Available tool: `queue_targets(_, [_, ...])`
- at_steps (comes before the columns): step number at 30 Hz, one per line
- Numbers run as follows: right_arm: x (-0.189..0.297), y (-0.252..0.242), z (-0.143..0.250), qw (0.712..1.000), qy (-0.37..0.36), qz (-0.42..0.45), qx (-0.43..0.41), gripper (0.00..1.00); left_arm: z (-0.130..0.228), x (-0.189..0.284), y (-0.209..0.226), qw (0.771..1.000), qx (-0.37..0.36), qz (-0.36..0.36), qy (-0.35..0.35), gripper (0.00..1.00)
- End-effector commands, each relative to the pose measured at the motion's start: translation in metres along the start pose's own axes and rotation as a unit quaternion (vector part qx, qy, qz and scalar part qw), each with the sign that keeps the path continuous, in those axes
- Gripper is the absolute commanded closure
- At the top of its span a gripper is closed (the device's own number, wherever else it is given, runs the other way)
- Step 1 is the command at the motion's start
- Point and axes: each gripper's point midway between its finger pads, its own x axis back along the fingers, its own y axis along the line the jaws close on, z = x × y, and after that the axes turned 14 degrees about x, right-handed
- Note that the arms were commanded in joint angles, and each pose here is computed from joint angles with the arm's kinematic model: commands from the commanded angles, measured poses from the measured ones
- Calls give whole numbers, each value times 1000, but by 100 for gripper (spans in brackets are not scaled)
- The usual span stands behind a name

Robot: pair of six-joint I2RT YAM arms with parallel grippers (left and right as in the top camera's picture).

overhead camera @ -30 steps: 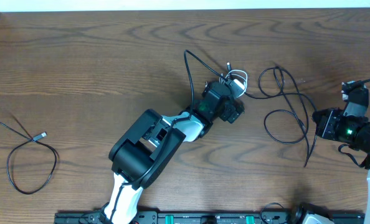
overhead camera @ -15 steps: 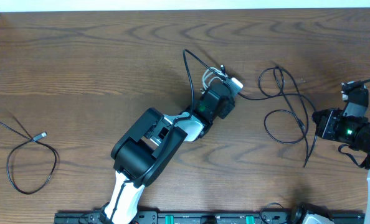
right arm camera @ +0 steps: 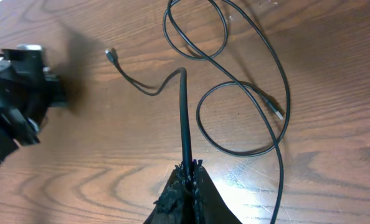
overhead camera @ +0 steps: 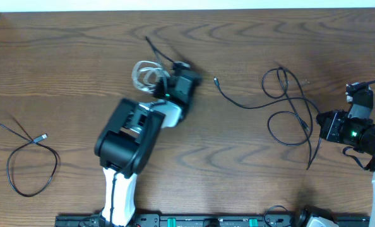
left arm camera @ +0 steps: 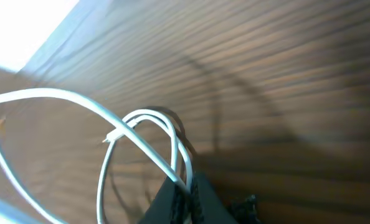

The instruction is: Untangle cables

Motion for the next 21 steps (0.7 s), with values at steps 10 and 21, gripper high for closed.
queue_targets(10, [2,0,-4,1000,-3,0,9,99,114,-57,161,956,131,-165,206,92])
queue_targets(21, [2,0,-5,1000,-7,1,10,99,205,-85,280,881,310,-183,307,92])
